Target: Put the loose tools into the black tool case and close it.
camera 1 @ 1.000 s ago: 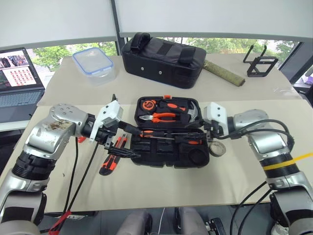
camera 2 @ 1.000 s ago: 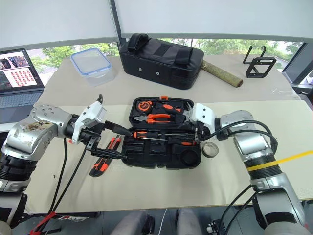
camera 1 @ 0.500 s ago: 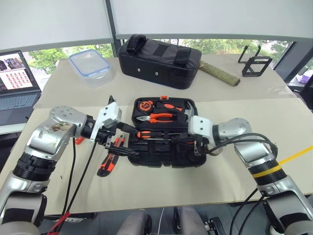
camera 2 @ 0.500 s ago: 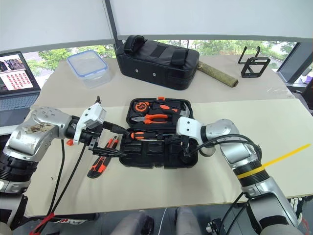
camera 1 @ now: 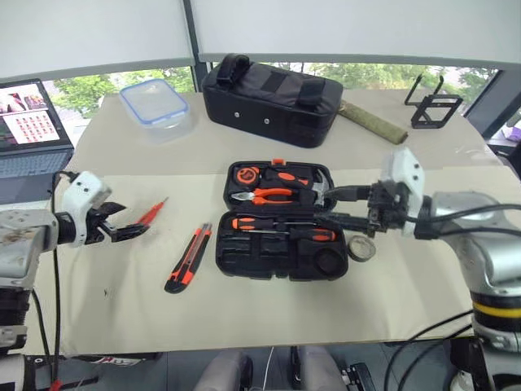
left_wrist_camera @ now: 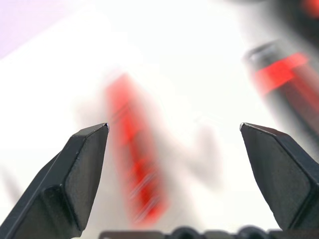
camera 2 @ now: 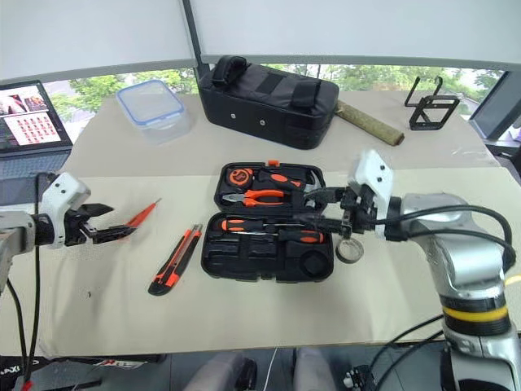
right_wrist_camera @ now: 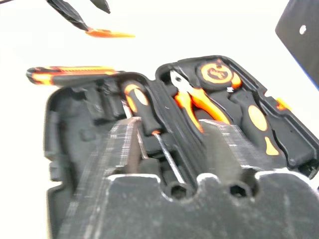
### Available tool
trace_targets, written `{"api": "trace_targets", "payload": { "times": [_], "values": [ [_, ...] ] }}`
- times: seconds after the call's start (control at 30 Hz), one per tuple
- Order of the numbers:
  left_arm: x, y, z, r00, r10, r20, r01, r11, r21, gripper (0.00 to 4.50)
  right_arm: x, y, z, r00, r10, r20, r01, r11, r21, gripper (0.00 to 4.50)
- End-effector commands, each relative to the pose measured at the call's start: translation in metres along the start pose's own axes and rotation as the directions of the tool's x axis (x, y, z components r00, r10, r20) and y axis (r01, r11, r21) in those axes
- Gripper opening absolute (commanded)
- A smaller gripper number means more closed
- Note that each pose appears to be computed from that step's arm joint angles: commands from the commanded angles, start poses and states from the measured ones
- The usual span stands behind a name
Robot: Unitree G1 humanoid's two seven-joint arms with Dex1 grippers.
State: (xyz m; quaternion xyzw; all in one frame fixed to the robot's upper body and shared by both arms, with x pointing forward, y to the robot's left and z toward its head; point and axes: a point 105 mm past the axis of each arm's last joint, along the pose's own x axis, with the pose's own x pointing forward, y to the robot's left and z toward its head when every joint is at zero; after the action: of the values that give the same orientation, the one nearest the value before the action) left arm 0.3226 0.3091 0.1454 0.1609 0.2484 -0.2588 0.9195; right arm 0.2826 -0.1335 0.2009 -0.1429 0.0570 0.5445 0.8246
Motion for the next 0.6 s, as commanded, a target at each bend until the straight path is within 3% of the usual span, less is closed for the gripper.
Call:
{"api": "trace_targets", "payload": {
  "times": [0.03, 0.17, 0.33, 0.43, 0.6],
  "values": [
    [0.003, 0.008, 0.004, 1.000, 0.026, -0.012, -0.025, 0.999, 0.022, 4.50, -0.003, 0.018, 0.016, 0.999, 0.030, 0.030, -0.029, 0.999, -0.032, 4.34],
    [0.024, 0.008, 0.008, 1.000, -0.014, -0.021, 0.014, 1.000, 0.001, 4.50, 0.001, 0.026, 0.019, 0.999, 0.033, 0.037, -0.032, 0.999, -0.033, 4.47],
    [0.047, 0.013, -0.004, 0.992, -0.005, -0.122, 0.010, 0.999, 0.038, 4.50, 0.001, 0.029, 0.023, 0.999, 0.018, 0.046, -0.016, 0.999, -0.044, 4.47],
    [0.054, 0.014, -0.009, 0.987, -0.020, -0.159, 0.027, 0.999, 0.044, 3.75, -0.002, 0.028, 0.024, 0.999, -0.005, 0.045, 0.007, 0.999, -0.052, 4.50],
    [0.053, 0.011, -0.009, 0.984, -0.080, -0.159, 0.086, 0.996, 0.030, 1.78, -0.011, 0.026, 0.024, 0.998, -0.046, 0.037, 0.048, 0.998, -0.050, 4.50]
  ]
}}
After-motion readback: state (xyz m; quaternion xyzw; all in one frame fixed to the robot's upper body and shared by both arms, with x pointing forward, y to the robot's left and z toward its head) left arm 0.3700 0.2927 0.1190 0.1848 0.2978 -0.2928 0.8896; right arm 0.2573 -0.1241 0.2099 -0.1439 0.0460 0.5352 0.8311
